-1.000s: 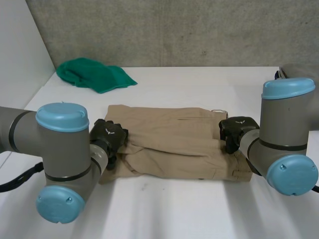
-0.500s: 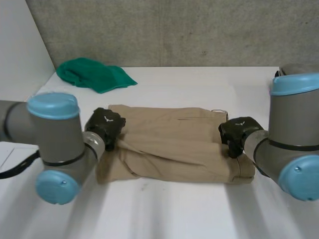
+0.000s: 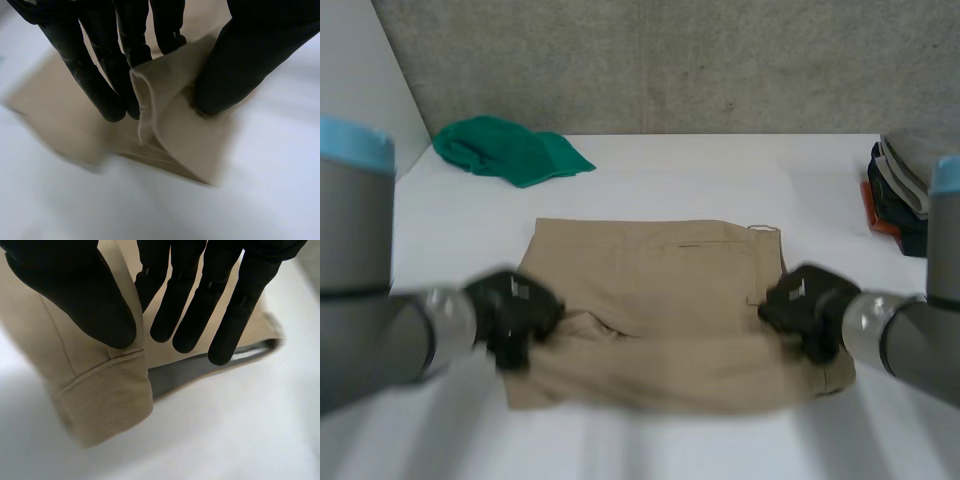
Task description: Fold the laundry.
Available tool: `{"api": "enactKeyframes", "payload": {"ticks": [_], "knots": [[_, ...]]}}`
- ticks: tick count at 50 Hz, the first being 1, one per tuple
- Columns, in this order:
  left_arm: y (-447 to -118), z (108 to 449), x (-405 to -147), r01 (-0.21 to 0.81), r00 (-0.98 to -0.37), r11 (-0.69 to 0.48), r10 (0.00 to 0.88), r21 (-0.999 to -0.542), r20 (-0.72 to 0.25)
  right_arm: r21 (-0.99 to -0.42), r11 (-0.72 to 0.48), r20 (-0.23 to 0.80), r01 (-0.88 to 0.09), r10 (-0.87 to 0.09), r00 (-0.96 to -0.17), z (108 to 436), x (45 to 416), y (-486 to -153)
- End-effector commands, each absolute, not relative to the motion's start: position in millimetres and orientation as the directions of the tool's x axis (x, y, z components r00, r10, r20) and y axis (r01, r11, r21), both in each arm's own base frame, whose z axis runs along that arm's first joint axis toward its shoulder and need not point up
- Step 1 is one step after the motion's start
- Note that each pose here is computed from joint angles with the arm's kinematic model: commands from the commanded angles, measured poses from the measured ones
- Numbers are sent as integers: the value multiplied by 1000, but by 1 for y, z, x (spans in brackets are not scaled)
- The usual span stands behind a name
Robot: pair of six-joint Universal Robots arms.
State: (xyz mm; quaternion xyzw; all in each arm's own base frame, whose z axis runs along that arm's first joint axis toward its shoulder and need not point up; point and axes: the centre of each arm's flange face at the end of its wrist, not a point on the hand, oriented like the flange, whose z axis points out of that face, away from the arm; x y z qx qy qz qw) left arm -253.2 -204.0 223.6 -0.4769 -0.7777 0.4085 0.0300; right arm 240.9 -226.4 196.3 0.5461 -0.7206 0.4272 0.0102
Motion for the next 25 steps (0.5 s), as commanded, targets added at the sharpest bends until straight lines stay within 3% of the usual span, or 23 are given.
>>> {"api": "enactKeyframes", "payload": {"ticks": [1,3,7,15,20,25], "knots": [[-301,244,-276,627,-678,100,558,-772,-479,-765,12,505,-644,-610,-611,206,264,-290],[-329,239,-281,613,-699,82,520,-786,-491,-801,-38,516,-598,-551,-656,204,275,-311],[-363,222,-292,606,-709,61,495,-793,-503,-820,-141,551,-555,-461,-696,195,297,-342],[-407,195,-310,575,-737,-14,425,-818,-526,-772,-299,635,-562,-304,-710,153,331,-391],[-413,212,-316,505,-781,-78,381,-859,-494,-769,-290,635,-570,-242,-734,149,332,-403],[-401,254,-314,398,-837,-121,358,-909,-414,-894,-157,448,-420,-271,-852,188,312,-388]]}}
